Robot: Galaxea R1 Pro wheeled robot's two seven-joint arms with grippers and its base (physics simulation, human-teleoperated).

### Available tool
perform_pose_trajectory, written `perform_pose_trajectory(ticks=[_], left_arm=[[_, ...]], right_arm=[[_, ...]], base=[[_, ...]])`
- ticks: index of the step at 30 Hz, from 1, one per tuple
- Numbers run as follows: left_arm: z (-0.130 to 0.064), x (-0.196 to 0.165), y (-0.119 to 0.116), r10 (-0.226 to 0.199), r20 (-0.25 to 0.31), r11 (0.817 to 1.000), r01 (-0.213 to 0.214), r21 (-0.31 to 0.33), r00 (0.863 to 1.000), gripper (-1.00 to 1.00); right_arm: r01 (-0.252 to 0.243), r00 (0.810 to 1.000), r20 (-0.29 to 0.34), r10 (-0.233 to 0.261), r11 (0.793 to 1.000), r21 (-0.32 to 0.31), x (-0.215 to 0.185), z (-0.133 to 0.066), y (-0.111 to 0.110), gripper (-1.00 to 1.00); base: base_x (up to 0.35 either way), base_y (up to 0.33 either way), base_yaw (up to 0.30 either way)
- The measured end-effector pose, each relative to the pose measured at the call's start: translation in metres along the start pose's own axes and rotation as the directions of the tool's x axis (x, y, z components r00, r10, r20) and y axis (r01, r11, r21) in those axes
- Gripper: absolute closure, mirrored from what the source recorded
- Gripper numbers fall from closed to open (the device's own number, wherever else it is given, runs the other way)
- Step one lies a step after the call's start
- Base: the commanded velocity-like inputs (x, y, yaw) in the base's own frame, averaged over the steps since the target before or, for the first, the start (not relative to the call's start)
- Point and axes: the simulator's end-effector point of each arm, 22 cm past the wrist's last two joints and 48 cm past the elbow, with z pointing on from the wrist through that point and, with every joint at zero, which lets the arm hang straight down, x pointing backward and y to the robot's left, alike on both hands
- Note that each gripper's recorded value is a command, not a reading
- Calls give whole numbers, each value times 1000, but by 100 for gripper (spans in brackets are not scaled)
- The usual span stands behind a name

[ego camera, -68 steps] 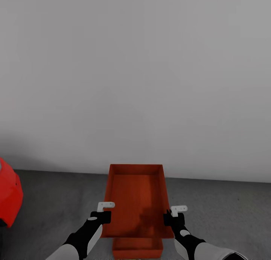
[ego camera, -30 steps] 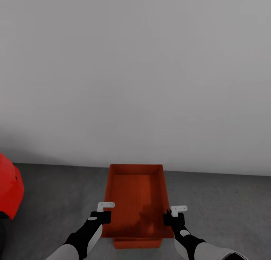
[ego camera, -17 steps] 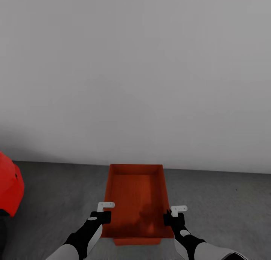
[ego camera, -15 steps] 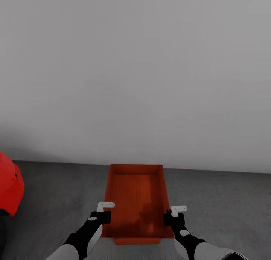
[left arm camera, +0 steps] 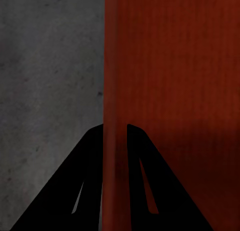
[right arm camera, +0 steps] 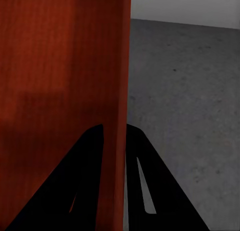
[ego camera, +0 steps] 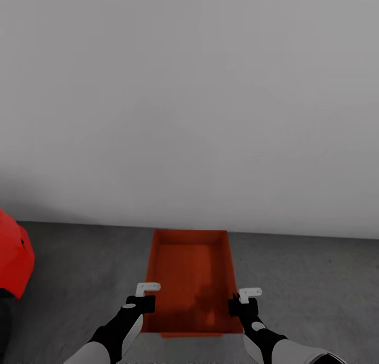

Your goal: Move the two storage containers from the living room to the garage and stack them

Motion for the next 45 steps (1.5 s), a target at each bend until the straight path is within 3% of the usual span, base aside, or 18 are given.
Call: perform_pose_trajectory(ticks=[33,45], left_arm=[[12,26,0,4,-54,1000,-4,0,999,100],[16,36,0,5,-72,1000,-5,0,997,100]], right_arm=[[-2,999,-54,2,1000,-2,29,6,1,100],[-2,997,-72,2,1000,-2,40,7,2,100]], base=[[1,0,0],[131,0,0]])
